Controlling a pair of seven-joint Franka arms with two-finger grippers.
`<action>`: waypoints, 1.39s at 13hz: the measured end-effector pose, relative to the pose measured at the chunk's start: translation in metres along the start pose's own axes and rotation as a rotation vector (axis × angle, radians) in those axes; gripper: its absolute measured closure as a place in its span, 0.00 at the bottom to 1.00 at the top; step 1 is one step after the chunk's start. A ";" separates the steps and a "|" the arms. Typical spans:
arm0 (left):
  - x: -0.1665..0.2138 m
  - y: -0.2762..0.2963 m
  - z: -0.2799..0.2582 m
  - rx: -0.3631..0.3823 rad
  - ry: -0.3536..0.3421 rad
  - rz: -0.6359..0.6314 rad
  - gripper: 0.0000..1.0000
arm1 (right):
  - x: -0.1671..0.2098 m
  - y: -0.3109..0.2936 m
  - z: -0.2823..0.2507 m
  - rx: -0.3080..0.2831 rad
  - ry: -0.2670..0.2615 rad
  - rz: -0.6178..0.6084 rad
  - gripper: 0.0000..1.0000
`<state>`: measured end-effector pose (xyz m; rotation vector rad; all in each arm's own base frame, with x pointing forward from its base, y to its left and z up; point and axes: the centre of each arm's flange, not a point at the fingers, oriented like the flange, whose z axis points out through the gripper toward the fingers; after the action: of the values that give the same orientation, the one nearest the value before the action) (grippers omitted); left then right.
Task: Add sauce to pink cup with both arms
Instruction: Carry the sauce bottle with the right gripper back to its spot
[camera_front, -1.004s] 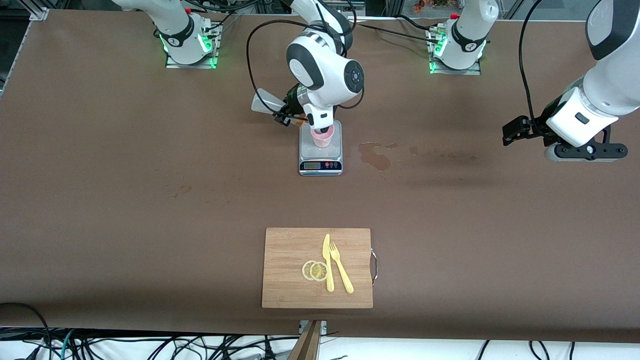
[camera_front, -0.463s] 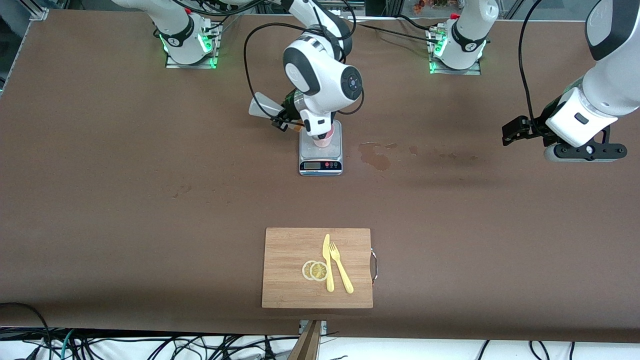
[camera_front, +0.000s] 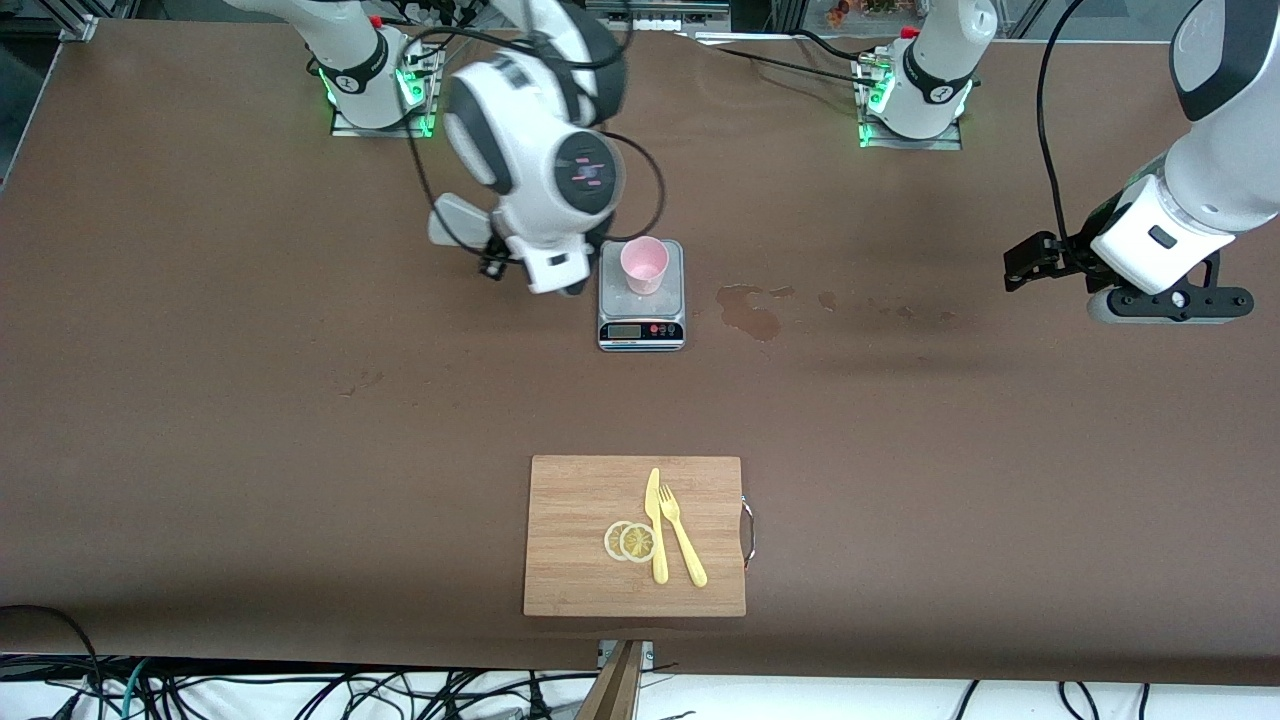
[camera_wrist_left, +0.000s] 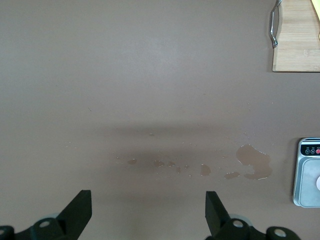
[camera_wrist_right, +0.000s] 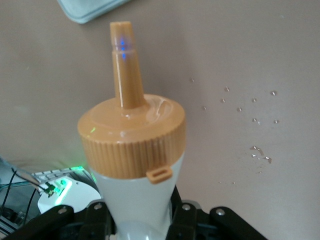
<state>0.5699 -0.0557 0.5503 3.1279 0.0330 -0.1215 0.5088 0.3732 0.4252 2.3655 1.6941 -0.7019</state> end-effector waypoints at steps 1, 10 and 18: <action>0.000 0.000 0.000 0.000 0.000 0.000 0.00 | -0.032 0.022 -0.006 0.034 0.060 -0.024 0.63; 0.001 0.000 0.001 0.000 -0.002 0.000 0.00 | -0.270 0.156 0.026 0.202 0.603 -0.307 0.63; 0.001 0.000 0.001 0.000 -0.003 0.000 0.00 | -0.361 0.217 0.167 0.132 1.059 -0.641 0.63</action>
<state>0.5704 -0.0559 0.5489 3.1280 0.0325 -0.1260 0.5700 -0.0753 0.4092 2.4094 2.9221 0.5847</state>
